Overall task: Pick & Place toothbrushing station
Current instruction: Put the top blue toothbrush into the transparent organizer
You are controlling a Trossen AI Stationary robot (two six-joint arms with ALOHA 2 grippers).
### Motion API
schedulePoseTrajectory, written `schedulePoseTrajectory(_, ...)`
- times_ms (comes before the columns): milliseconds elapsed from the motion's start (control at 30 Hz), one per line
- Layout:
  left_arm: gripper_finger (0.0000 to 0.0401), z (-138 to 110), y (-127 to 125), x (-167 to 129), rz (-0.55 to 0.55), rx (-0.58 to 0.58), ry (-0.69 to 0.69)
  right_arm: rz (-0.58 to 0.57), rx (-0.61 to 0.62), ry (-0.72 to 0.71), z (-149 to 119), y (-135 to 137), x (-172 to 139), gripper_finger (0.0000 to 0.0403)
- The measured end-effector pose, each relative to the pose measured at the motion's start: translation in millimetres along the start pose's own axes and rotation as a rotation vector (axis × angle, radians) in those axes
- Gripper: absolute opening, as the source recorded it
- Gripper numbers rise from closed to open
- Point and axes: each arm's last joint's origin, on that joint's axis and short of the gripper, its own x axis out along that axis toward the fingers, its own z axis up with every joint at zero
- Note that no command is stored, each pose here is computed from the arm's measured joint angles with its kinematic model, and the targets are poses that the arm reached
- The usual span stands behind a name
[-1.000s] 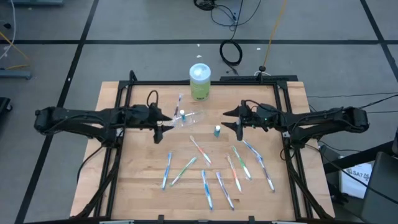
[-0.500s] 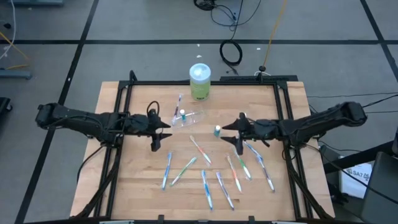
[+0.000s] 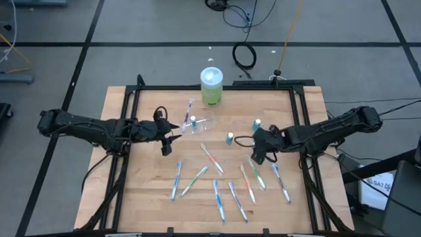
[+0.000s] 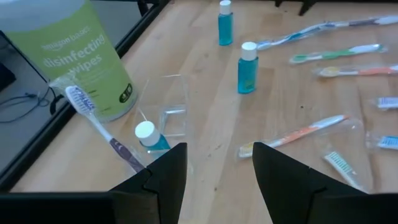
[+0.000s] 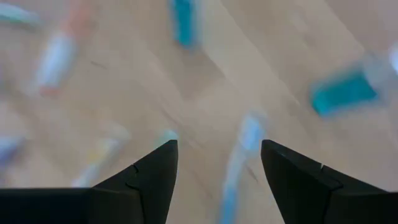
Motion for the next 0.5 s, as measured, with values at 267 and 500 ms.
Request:
schedulePoseTrajectory(267,0.0186,0,0,0,0.000,-0.002,0.000,-0.020,0.125,0.106,-25,-15,43,0.0224)
schedulePoseTrajectory(500,0.0186,0,-1,0,-0.047,-0.020,0.006,-0.084,0.064,0.117,-34,-23,64,0.0224)
